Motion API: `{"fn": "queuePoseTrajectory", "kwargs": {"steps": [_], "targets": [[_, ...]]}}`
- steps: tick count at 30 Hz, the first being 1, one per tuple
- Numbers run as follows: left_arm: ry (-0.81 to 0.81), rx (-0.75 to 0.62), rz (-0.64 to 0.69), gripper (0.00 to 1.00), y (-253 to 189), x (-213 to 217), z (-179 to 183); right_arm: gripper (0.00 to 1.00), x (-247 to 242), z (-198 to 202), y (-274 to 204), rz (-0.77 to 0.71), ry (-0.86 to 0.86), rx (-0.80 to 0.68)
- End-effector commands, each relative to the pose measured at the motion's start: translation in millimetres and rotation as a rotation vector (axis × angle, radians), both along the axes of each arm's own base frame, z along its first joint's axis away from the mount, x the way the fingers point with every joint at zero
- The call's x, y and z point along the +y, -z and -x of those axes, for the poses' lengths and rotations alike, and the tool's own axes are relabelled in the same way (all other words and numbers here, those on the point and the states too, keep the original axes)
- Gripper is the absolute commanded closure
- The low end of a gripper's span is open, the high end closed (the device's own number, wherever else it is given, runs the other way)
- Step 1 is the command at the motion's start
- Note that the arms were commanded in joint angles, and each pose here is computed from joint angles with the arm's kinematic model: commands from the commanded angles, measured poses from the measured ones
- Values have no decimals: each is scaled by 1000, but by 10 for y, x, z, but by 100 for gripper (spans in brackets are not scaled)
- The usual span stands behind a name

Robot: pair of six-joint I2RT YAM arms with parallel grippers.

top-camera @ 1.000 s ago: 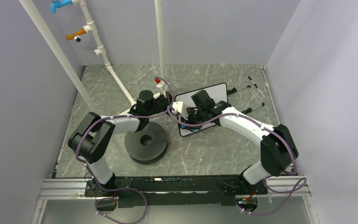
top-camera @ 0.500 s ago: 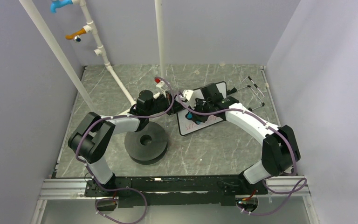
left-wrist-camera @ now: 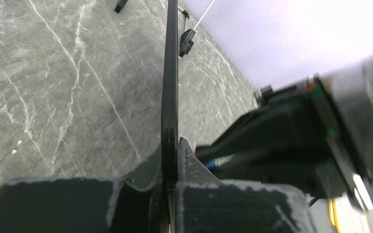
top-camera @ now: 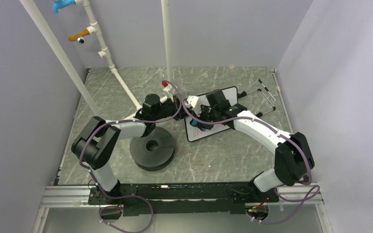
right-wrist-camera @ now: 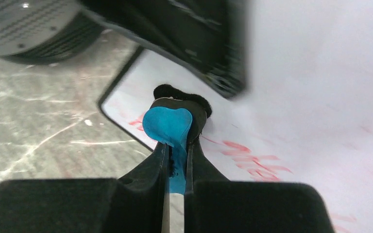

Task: Erase the whiteboard
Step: Erase the whiteboard at the center of the board.

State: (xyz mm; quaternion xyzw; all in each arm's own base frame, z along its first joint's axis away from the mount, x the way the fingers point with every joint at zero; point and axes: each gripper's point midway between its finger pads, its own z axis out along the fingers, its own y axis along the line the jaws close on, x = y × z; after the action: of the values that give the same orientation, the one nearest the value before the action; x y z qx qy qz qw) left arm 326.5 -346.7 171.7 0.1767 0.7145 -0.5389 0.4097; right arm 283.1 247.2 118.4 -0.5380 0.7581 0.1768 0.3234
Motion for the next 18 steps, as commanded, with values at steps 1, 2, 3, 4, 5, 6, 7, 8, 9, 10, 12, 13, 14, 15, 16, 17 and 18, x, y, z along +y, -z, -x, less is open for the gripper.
{"fn": "queuePoseTrajectory", "kwargs": {"steps": [1, 2, 3, 4, 5, 6, 7, 8, 9, 10, 12, 13, 14, 15, 16, 17, 18], "targets": [[148, -92, 114, 100, -503, -196, 254, 100, -255, -642, -349, -47, 231, -199], [150, -90, 114, 100, -505, -200, 255, 100, -251, -615, -316, -44, 218, -189], [150, -91, 114, 100, -508, -202, 253, 100, -233, -572, -289, -43, 196, -176], [150, -91, 114, 100, -509, -200, 253, 100, -193, -514, -253, -43, 167, -163], [149, -92, 113, 100, -511, -198, 252, 100, -147, -451, -230, -40, 129, -153], [148, -92, 112, 100, -513, -196, 251, 100, -88, -350, -190, -32, 71, -134], [149, -91, 111, 100, -508, -198, 254, 100, -19, -241, -149, -29, 16, -113], [150, -91, 111, 100, -508, -198, 256, 100, 56, -101, -103, -34, -45, -83], [148, -91, 110, 100, -505, -197, 253, 100, 118, 29, -53, -33, -105, -58], [149, -93, 110, 100, -511, -196, 250, 100, 162, 117, -11, -31, -144, -44], [151, -91, 108, 100, -501, -200, 255, 100, 214, 165, 14, -38, -158, -28], [152, -93, 108, 100, -501, -196, 257, 100, 210, 117, 6, -35, -136, -33], [153, -96, 106, 100, -504, -196, 261, 100, 167, 8, -26, -27, -92, -50], [152, -96, 101, 100, -494, -193, 263, 100, 103, -108, -63, -31, -40, -61], [150, -97, 98, 100, -488, -189, 259, 100, 14, -235, -117, -43, 15, -70], [149, -98, 94, 100, -481, -185, 255, 100, -74, -342, -163, -53, 63, -79], [149, -101, 93, 100, -484, -184, 257, 100, -185, -451, -205, -55, 113, -96]]}}
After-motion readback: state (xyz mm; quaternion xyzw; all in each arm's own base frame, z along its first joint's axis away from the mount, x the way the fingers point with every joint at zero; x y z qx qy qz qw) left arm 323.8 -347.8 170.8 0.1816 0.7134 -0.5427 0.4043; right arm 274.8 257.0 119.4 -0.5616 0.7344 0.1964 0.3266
